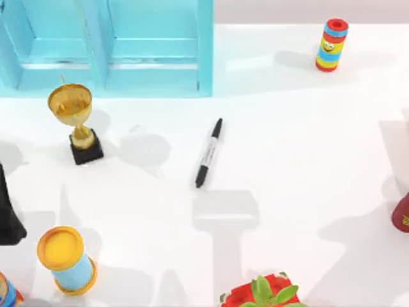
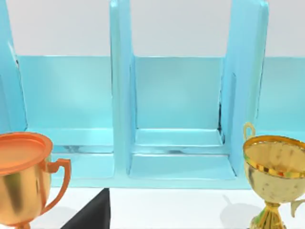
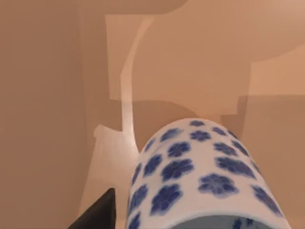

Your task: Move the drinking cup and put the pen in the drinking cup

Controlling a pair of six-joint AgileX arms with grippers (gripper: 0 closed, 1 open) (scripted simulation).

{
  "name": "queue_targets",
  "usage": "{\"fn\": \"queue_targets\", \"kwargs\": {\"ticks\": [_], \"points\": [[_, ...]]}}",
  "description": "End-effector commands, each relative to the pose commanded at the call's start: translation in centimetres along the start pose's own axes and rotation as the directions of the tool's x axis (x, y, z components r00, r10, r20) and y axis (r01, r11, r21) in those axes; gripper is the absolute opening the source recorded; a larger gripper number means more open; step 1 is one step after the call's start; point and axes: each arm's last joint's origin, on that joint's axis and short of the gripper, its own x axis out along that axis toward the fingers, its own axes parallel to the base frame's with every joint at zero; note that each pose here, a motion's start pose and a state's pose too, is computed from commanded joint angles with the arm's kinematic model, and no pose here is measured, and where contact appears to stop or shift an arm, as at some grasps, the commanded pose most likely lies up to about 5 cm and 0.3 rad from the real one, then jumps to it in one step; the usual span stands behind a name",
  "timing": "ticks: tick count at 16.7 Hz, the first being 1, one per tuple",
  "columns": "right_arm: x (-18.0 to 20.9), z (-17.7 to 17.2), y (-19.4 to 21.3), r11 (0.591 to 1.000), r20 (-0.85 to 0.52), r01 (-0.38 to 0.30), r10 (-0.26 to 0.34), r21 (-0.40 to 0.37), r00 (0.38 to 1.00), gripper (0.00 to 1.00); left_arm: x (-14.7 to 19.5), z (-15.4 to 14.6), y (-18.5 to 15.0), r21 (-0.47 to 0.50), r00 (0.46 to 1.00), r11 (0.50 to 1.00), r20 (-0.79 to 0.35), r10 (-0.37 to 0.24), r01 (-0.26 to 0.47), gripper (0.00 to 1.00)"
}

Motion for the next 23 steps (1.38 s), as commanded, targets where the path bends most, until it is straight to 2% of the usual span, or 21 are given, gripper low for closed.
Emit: {"fn": "queue_targets", "kwargs": {"ticks": [11, 21, 23], "points": [[0.0, 0.0, 0.0, 1.0, 0.0, 0.0, 0.0, 0.0, 1.0, 0.02, 0.0, 0.0, 0.0, 0.0, 1.0, 1.0, 0.0, 0.0, 0.0, 1.0], [-0.2, 0.1, 0.1, 1.0, 0.002, 0.001, -0.001, 0.001, 1.0, 0.0, 0.0, 0.0, 0.0, 0.0, 1.0, 1.0, 0.0, 0.0, 0.0, 1.0], [-1.5, 0.8, 1.2, 1.0, 0.015, 0.007, -0.007, 0.001, 1.0, 0.0, 0.0, 0.0, 0.0, 0.0, 1.0, 1.0, 0.0, 0.0, 0.0, 1.0]]}}
